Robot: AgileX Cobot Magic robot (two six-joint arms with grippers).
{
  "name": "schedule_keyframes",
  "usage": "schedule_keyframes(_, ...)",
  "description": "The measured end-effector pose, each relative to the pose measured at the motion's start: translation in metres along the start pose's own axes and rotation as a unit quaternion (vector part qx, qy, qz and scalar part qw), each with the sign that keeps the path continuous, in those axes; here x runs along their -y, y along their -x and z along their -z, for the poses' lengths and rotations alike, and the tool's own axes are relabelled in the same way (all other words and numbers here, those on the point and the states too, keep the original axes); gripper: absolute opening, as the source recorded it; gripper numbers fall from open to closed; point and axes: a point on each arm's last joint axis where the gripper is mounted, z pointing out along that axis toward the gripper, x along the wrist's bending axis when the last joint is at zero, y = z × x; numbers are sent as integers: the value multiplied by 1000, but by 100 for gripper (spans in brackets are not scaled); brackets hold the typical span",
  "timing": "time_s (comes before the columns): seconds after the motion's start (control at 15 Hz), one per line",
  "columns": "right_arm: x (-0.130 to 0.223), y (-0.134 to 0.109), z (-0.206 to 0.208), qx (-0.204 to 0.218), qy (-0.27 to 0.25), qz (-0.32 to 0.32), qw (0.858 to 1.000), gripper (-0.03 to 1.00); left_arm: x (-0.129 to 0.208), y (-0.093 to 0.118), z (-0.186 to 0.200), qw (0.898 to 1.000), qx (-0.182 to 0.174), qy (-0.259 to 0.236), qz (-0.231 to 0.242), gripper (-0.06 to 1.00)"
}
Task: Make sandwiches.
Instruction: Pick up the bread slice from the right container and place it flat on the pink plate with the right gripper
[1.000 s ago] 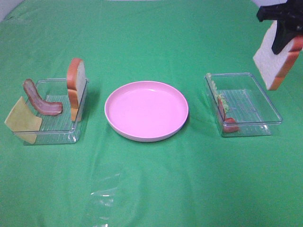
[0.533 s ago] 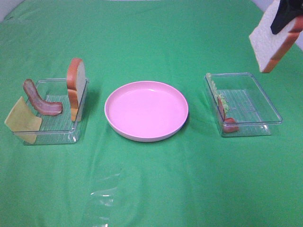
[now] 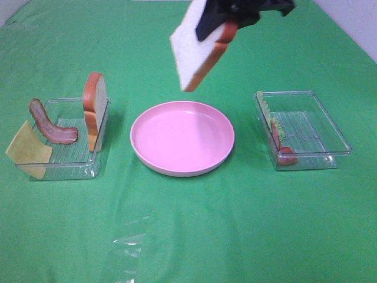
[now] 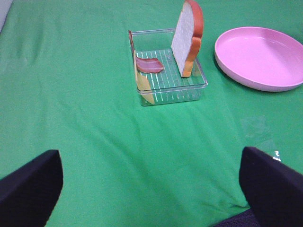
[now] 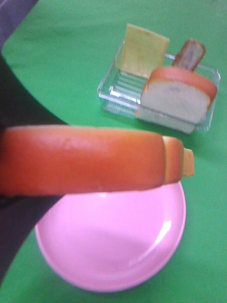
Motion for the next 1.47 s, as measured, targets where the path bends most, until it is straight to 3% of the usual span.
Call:
schedule_keyframes(0.2,6,-38,-41,-40,-15,21,999,22,0,0,0,1000,0,0,0,93)
schedule_keyframes(0.6,5,-41,-57,-41,-9,17,999,22,0,0,0,1000,0,0,0,93)
schedule_keyframes(0.73,4,-36,-65,-37,-12,10,999,22,0,0,0,1000,0,0,0,93)
schedule_keyframes(1.07,1,14,-115,-19,-51,-57,997,22,0,0,0,1000,0,0,0,93)
schedule_keyframes(1.47,14,31,-163,-11,-92,-81,992,22,0,0,0,1000,0,0,0,93)
